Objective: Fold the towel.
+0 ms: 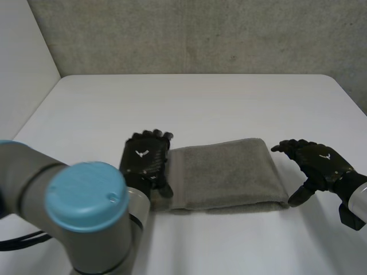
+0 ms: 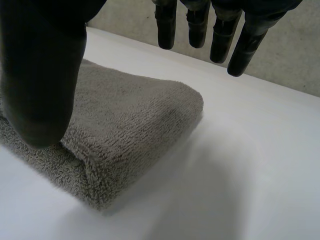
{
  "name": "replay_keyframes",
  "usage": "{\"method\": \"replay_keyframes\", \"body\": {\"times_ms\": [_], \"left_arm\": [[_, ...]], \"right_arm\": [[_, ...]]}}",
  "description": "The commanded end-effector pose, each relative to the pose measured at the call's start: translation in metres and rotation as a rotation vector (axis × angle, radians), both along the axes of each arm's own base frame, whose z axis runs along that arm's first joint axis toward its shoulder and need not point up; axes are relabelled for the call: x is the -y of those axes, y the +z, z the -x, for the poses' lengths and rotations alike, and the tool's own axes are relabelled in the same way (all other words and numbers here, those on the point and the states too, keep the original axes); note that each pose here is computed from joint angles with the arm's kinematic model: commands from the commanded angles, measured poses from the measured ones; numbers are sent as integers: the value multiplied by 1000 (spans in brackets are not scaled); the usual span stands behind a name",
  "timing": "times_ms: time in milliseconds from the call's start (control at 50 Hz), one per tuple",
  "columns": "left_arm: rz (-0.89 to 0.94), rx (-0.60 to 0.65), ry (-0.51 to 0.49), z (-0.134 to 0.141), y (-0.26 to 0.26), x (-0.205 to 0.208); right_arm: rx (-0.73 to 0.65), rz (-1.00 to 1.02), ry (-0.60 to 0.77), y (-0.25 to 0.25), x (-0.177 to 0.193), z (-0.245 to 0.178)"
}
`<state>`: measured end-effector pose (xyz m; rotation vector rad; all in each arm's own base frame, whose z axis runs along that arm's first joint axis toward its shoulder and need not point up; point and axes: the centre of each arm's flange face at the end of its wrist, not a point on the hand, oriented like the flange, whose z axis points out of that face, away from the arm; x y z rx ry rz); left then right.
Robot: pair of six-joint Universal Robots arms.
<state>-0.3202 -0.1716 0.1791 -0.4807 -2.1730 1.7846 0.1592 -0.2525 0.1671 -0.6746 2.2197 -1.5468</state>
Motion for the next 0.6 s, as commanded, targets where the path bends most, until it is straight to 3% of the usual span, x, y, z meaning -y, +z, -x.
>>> {"method": "replay_keyframes", "body": {"times_ms": [20, 220, 600], "left_arm": [[-12, -102, -8, -18, 19, 20], [-149, -209, -18, -33, 11, 44], [-247, -204, -36, -38, -16, 58]], "right_arm": [[16, 3, -13, -12, 0, 1], [23, -78, -5, -35, -1, -2], [12, -56, -22, -47, 7, 4]]}}
